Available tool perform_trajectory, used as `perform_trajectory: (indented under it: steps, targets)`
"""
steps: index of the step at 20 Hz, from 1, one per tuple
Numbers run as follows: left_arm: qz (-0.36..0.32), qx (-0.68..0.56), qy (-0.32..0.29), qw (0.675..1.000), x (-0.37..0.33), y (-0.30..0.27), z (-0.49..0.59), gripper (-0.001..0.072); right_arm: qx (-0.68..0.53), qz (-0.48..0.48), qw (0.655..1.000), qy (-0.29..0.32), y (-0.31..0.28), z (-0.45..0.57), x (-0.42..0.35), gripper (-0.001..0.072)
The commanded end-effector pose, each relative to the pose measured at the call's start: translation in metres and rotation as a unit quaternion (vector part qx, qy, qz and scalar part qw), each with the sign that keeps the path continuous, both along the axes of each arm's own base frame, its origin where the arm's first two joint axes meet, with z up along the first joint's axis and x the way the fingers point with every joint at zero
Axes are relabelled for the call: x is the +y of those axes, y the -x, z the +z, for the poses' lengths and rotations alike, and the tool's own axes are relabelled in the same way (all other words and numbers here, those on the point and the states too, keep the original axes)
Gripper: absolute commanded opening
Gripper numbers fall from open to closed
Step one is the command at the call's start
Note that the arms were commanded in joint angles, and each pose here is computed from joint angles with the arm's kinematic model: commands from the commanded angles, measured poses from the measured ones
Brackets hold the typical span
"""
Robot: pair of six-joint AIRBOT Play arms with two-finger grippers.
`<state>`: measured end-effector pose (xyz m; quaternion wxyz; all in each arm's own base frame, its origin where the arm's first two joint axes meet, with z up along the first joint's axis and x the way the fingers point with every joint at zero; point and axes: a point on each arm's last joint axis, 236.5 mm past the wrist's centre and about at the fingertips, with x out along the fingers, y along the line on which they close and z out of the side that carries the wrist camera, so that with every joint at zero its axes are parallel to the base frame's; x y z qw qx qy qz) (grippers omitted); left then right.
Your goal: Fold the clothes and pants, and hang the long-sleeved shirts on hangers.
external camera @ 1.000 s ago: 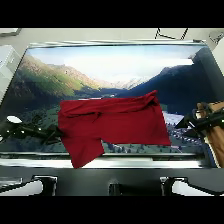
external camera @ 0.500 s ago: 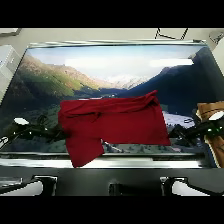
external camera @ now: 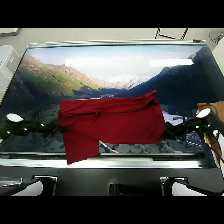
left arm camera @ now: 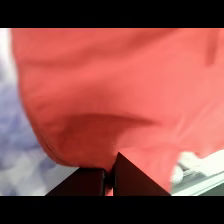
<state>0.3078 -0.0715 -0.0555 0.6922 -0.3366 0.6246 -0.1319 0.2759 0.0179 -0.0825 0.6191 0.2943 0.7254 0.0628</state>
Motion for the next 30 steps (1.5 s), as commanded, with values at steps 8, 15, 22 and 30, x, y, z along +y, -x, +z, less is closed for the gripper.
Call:
perform_trajectory:
  steps: [8, 15, 22, 30]
  targets:
    - [0.052, -0.695, -0.218, 0.683, 0.02, 0.014, 0.58, 0.0023, -0.671, -0.004, 0.689, 0.273, -0.072, 0.532, -0.039, 0.0043]
    - [0.07, -0.772, -0.216, 0.594, -0.012, 0.138, 0.642, 0.0022, -0.75, -0.055, 0.559, 0.35, 0.077, 0.625, -0.019, 0.0043]
    - [0.08, -0.739, -0.229, 0.629, -0.001, 0.125, 0.624, 0.0021, -0.728, -0.069, 0.594, 0.336, 0.068, 0.609, -0.025, 0.0043]
    - [-0.058, -0.305, -0.167, 0.936, 0.027, -0.058, 0.304, 0.0023, -0.286, 0.041, 0.939, 0.184, -0.092, 0.269, -0.059, 0.004]
